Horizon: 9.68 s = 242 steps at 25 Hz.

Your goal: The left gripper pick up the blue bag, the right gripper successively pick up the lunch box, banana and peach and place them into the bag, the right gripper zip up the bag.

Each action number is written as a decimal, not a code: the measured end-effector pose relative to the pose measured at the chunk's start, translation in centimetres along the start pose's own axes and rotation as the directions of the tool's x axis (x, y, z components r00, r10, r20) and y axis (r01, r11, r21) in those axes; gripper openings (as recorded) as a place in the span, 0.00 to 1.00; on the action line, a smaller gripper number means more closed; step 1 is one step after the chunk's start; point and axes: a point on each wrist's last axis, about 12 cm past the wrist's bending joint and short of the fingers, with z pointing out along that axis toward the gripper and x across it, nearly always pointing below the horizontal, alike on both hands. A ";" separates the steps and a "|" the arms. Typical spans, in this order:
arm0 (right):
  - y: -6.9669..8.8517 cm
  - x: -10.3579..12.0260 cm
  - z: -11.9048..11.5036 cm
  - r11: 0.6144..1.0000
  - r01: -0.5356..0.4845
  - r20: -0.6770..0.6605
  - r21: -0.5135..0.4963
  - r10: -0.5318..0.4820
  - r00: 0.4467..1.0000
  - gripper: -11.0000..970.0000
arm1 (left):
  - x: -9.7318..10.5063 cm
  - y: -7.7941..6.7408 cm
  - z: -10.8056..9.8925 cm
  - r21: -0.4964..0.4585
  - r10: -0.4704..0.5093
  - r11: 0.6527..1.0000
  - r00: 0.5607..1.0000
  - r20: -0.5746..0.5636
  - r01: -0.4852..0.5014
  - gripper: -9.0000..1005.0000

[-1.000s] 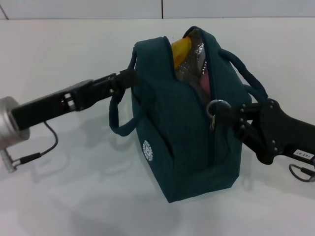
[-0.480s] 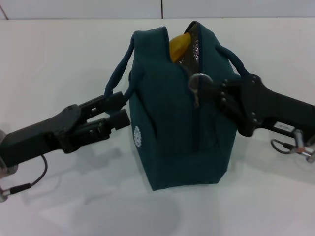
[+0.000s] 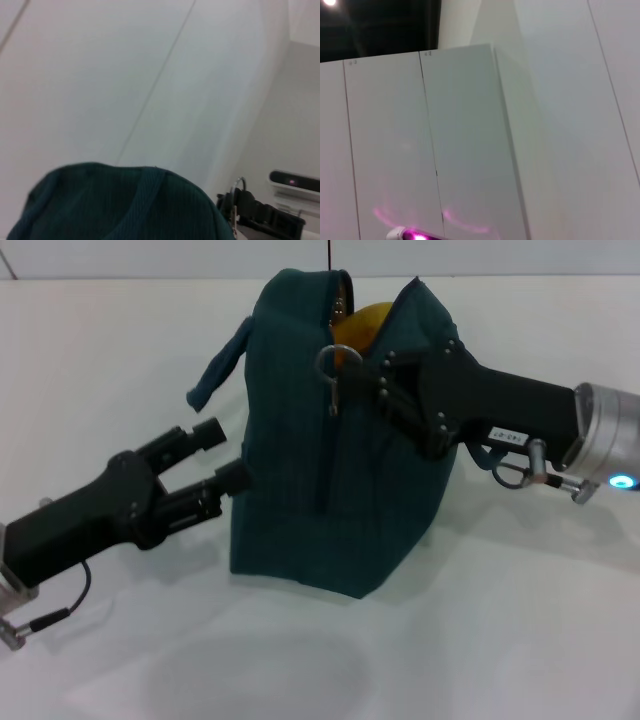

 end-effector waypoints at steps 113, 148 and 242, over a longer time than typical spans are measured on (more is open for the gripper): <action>-1.2 0.0 -3.3 0.944 -0.205 0.157 0.257 0.169 0.973 0.05 | 0.6 1.4 -2.0 -0.230 0.162 0.962 0.985 0.055 -0.145 0.34; -2.1 0.0 -2.1 0.938 -0.200 0.125 0.284 0.171 0.977 0.06 | -16.3 -4.0 18.9 -0.059 0.159 0.936 0.567 -0.809 -0.346 0.60; 0.2 -2.1 -10.8 0.988 -0.033 -0.005 0.149 0.034 0.999 0.85 | -12.4 -1.5 5.9 0.134 0.336 0.942 0.872 -0.356 -0.308 0.67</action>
